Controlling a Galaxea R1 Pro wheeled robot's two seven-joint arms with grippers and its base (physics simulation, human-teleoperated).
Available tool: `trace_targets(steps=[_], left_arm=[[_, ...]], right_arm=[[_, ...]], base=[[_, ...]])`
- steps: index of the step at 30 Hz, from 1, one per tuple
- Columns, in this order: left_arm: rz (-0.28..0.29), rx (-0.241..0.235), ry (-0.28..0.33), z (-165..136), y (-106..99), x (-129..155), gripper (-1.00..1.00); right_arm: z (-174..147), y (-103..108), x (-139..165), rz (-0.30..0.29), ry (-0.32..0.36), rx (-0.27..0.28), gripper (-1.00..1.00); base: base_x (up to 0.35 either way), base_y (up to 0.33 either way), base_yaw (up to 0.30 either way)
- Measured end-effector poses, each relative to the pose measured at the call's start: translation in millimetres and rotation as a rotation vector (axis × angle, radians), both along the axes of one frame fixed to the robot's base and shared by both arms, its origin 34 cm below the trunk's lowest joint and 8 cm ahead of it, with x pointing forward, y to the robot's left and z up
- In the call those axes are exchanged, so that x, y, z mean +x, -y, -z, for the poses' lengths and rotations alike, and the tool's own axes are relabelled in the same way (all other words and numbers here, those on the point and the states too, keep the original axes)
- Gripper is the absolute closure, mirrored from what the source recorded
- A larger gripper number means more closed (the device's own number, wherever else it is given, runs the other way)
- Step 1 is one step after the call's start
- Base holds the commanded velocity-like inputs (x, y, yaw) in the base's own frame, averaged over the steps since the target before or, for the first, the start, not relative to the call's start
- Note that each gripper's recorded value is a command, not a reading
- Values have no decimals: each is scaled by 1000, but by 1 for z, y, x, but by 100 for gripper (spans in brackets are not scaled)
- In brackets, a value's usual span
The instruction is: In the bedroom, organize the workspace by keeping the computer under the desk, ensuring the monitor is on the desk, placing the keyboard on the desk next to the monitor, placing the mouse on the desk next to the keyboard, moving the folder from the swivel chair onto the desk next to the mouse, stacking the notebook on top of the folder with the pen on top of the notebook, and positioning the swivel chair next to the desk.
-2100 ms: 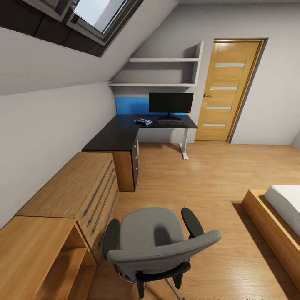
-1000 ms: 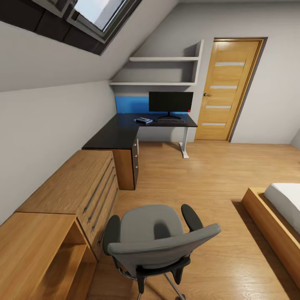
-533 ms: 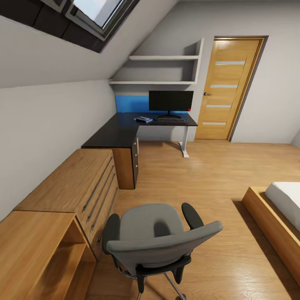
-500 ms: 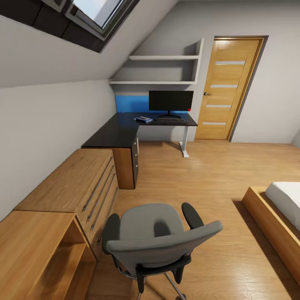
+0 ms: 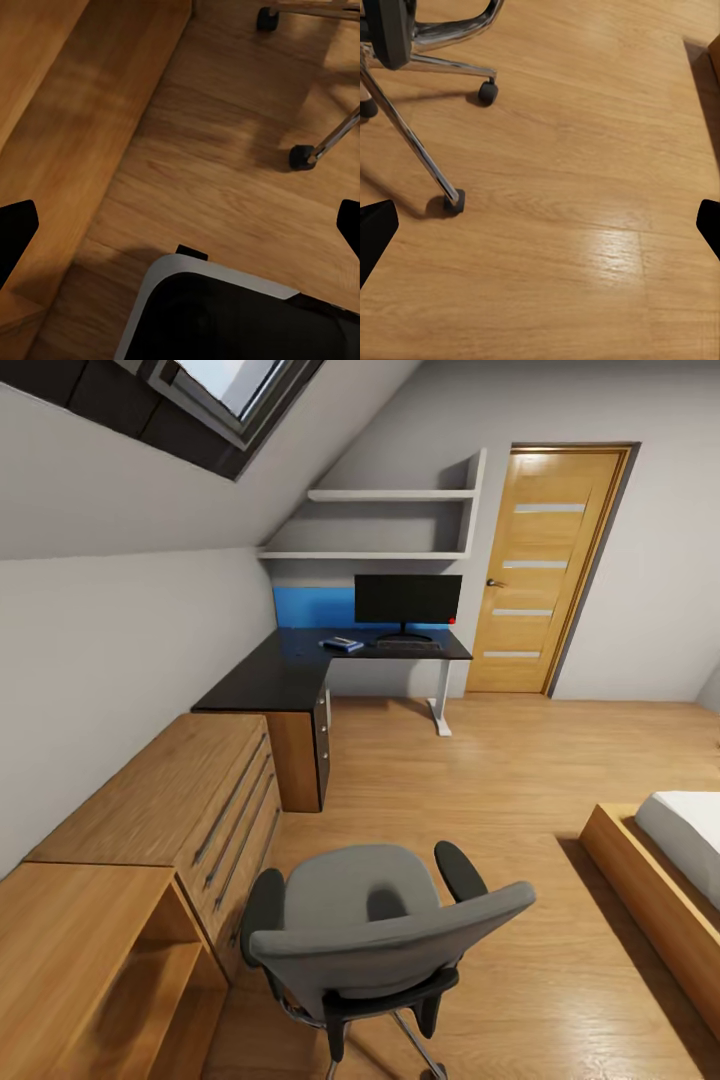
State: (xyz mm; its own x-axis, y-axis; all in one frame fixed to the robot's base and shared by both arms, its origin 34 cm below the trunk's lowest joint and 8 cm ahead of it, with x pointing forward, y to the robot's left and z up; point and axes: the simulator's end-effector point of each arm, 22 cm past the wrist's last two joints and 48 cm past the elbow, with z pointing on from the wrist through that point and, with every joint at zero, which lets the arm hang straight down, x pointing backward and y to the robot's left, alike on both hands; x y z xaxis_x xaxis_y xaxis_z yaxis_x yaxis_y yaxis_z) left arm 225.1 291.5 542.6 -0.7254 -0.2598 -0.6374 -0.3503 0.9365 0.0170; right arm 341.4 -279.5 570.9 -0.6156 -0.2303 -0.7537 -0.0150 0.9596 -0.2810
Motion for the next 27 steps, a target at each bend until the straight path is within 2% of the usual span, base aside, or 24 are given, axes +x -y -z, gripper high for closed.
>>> trace_targets(steps=[4, 7, 10, 14, 17, 27], left_arm=[[-2, -14, -37, 12, 1, -6, -100], [-5, -40, -99, 26, 2, -11, -100], [-8, -61, -162, 41, -6, 0, -100], [-10, -70, -194, 51, -13, 13, -100], [-11, -67, -191, 55, -17, 24, -100], [-10, -57, -84, 55, -9, 78, -100]], right_arm=[[6, 0, 0, 0, 0, 0, -100], [11, 0, 0, 0, 0, 0, -100], [13, -3, 6, -1, 15, 10, -100], [16, -6, 16, 1, 40, 23, -100], [18, -8, 22, 2, 56, 32, -100], [22, -23, 50, 7, 124, 78, -100]], base=[[0, 0, -3], [0, 0, -1], [0, 0, 0], [0, 0, 0], [0, 0, 0], [0, 0, 0]])
